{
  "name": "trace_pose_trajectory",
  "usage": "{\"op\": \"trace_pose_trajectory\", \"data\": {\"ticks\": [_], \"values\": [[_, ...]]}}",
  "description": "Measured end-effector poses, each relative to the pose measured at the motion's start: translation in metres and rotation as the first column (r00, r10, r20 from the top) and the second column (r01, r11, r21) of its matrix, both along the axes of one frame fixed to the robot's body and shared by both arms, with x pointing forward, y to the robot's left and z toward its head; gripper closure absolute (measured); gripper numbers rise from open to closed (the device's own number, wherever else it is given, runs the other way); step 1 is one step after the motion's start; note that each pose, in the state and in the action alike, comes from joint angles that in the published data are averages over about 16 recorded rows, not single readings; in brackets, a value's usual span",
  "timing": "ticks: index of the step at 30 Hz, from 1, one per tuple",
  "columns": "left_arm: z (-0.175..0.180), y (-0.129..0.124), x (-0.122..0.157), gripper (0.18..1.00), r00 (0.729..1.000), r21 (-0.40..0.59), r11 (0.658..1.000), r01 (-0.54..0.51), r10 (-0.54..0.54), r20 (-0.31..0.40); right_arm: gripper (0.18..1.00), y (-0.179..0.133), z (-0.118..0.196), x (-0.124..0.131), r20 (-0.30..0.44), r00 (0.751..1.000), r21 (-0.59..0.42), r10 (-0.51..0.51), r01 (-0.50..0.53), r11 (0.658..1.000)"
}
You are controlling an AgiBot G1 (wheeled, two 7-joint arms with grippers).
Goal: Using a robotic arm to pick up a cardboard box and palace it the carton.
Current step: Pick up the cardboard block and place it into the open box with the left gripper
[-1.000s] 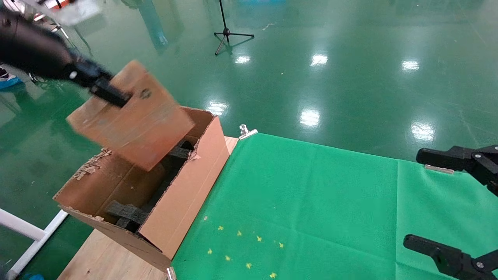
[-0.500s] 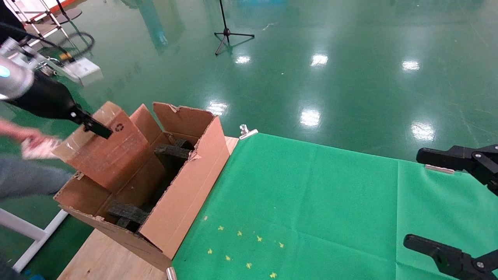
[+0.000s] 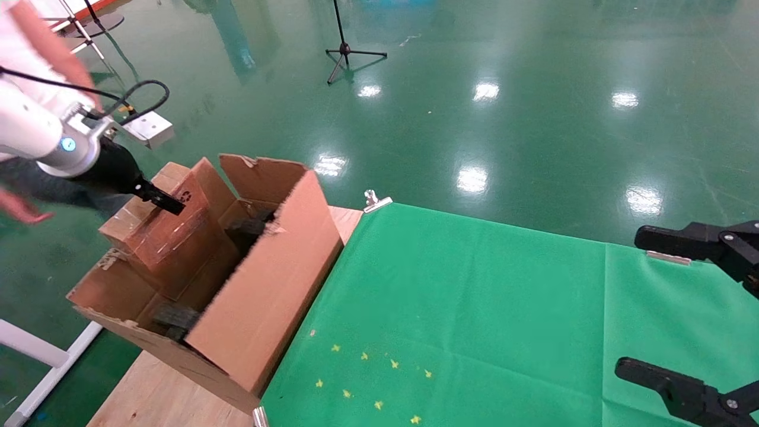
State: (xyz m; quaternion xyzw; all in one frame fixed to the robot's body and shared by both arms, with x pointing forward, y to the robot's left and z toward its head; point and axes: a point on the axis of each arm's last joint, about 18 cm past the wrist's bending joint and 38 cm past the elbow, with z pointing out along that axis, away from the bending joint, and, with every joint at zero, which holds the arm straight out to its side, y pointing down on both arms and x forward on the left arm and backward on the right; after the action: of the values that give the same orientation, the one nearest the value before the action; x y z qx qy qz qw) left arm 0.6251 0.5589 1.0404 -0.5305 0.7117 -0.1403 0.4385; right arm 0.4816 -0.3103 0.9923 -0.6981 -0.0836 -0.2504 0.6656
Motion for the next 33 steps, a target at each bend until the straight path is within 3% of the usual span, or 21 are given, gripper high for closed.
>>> {"op": "trace_pose_trajectory", "data": {"ticks": [33], "values": [[-0.134,0.0,0.035,0.83,0.997,-0.148,0.985,-0.084,0.083,-0.013,0.178,0.0,0.0,0.0,0.0,1.0,0.0,0.0,0.0,1.0]]}}
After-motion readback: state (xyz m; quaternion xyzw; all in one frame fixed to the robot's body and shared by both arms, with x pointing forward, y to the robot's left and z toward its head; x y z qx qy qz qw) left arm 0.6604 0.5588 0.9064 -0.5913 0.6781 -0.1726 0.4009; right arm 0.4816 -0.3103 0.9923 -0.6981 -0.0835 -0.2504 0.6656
